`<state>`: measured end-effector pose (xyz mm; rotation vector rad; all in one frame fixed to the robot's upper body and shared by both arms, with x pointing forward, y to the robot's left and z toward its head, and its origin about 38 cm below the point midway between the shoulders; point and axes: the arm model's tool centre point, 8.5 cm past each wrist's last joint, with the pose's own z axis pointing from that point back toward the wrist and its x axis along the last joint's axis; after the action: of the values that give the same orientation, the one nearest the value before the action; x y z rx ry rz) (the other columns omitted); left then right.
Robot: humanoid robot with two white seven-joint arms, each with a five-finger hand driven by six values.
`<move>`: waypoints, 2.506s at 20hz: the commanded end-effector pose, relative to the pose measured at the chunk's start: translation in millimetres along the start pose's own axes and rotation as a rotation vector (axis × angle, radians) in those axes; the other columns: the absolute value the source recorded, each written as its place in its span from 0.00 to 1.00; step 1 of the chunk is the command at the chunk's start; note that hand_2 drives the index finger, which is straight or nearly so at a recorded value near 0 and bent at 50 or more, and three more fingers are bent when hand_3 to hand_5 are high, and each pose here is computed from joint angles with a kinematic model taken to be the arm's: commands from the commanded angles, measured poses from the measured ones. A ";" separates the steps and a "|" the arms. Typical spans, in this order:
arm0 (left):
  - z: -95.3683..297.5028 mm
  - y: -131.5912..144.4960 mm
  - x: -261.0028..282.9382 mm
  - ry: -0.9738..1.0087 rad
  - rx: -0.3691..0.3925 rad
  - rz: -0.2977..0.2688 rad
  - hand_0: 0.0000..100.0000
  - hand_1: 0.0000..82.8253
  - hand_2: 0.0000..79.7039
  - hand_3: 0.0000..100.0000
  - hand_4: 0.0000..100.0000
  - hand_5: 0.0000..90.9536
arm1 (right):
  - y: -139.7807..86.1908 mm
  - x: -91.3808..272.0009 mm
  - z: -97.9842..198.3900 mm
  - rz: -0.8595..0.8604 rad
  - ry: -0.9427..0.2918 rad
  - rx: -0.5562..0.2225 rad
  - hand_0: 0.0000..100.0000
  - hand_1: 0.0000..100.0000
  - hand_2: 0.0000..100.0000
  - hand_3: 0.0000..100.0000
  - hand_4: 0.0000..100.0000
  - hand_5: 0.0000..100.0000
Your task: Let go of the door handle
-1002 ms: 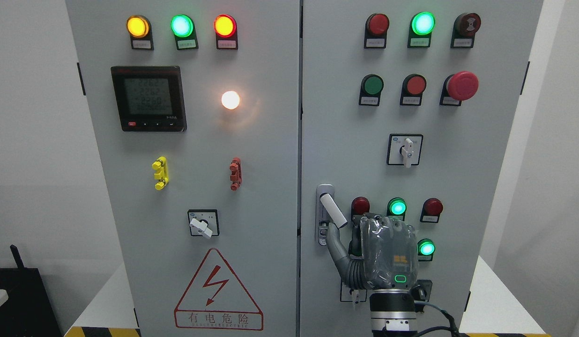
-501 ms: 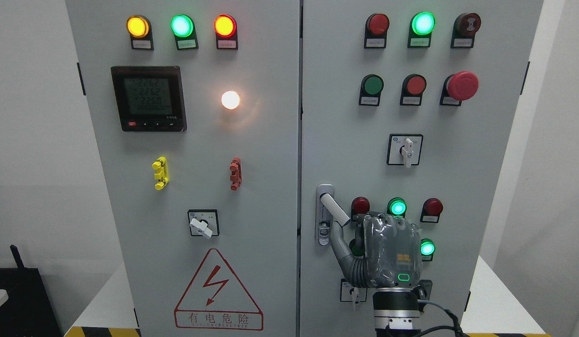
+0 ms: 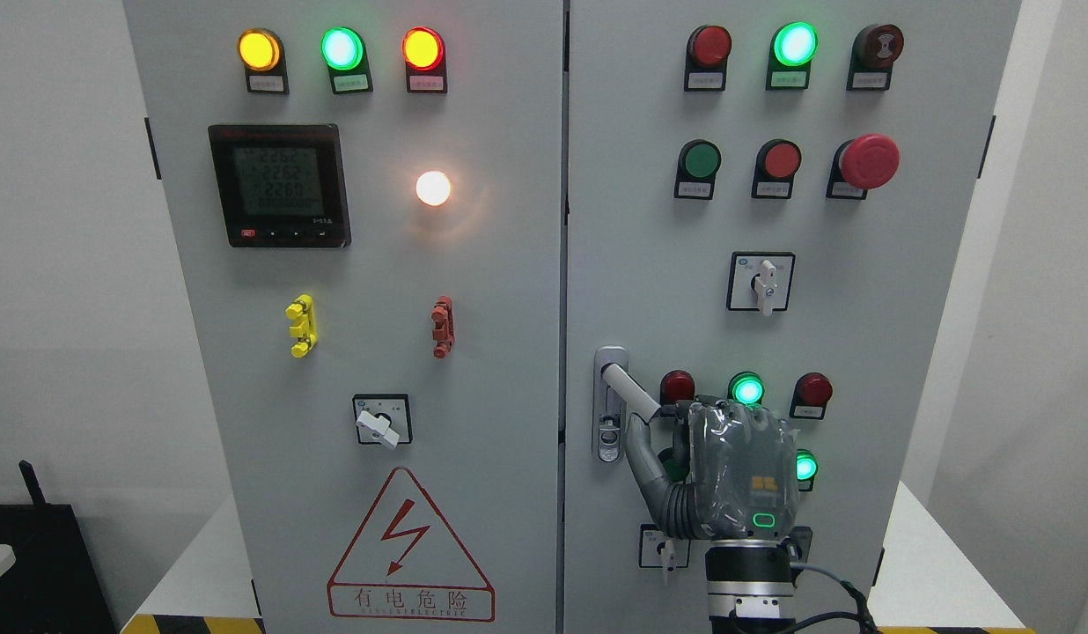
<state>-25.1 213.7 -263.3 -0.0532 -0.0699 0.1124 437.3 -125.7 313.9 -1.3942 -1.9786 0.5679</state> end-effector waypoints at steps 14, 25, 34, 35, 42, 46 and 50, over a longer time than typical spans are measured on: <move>-0.8 -0.8 5.2 -0.015 -0.004 -0.013 0.12 0.47 0.00 0.00 0.00 0.00 | -5.2 -6.8 -4.8 0.007 0.014 -0.017 0.56 0.35 1.00 1.00 1.00 0.97; -0.8 -0.8 5.2 -0.015 -0.004 -0.013 0.12 0.47 0.00 0.00 0.00 0.00 | -9.5 -7.2 -11.5 0.007 0.016 -0.030 0.56 0.35 1.00 1.00 1.00 0.97; -0.8 -0.8 5.2 -0.015 -0.004 -0.013 0.12 0.47 0.00 0.00 0.00 0.00 | -12.0 -7.0 -14.9 0.007 0.015 -0.038 0.57 0.34 1.00 1.00 1.00 0.97; -0.8 -0.8 5.2 -0.015 -0.004 -0.013 0.12 0.47 0.00 0.00 0.00 0.00 | -12.0 -7.0 -14.9 0.007 0.015 -0.038 0.57 0.34 1.00 1.00 1.00 0.97; -0.8 -0.8 5.2 -0.015 -0.004 -0.013 0.12 0.47 0.00 0.00 0.00 0.00 | -10.2 -7.0 -12.7 0.004 0.017 -0.032 0.57 0.34 1.00 1.00 1.00 0.97; -0.8 -0.8 5.2 -0.015 -0.004 -0.013 0.12 0.47 0.00 0.00 0.00 0.00 | -4.7 -8.8 -4.6 0.002 0.021 -0.014 0.57 0.34 1.00 1.00 1.00 0.97; -0.8 -0.8 5.2 -0.015 -0.004 -0.013 0.12 0.47 0.00 0.00 0.00 0.00 | -1.7 -7.1 1.4 -0.003 0.015 -0.004 0.58 0.34 1.00 1.00 1.00 0.97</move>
<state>-25.1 213.7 -263.3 -0.0532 -0.0699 0.1123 439.8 -135.3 319.4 -1.4049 -1.9710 0.5432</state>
